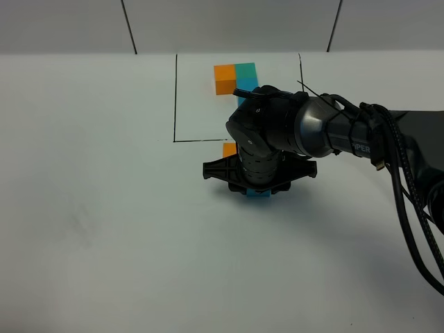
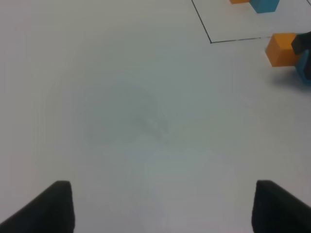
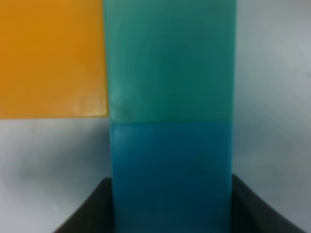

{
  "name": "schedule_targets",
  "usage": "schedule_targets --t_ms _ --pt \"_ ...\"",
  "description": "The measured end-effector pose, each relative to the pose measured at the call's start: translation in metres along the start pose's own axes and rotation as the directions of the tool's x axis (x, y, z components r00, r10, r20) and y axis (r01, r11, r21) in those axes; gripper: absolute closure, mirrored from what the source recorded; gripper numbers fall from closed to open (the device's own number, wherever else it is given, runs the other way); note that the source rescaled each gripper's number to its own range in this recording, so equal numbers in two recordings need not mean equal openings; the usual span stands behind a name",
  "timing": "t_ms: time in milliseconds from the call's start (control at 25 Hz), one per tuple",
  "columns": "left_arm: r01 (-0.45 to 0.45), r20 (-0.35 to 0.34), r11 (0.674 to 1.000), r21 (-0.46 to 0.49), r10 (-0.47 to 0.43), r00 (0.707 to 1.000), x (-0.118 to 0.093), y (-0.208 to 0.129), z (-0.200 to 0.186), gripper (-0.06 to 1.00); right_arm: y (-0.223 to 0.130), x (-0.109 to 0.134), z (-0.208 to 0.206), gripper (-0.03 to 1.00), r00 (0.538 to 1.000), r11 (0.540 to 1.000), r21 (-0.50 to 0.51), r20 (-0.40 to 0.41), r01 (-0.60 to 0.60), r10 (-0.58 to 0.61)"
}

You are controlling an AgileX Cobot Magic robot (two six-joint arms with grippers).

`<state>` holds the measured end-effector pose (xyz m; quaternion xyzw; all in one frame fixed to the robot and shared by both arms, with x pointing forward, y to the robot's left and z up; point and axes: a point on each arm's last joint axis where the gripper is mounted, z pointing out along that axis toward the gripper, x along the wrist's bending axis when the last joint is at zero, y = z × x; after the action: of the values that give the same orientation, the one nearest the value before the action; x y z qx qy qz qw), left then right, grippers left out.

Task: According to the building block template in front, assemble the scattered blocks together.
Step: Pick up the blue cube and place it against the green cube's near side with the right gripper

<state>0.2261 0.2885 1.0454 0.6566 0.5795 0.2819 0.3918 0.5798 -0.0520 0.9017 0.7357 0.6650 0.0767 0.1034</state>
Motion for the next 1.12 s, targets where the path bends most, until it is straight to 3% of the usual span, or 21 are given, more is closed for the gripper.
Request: schedule_targets --t_ms 1120 --pt "0.0 0.0 1.0 0.0 0.0 1.0 0.0 0.0 0.0 0.34 0.0002 0.0 0.0001 0.97 0.999 0.999 0.0 -0.003 0.035 -0.035"
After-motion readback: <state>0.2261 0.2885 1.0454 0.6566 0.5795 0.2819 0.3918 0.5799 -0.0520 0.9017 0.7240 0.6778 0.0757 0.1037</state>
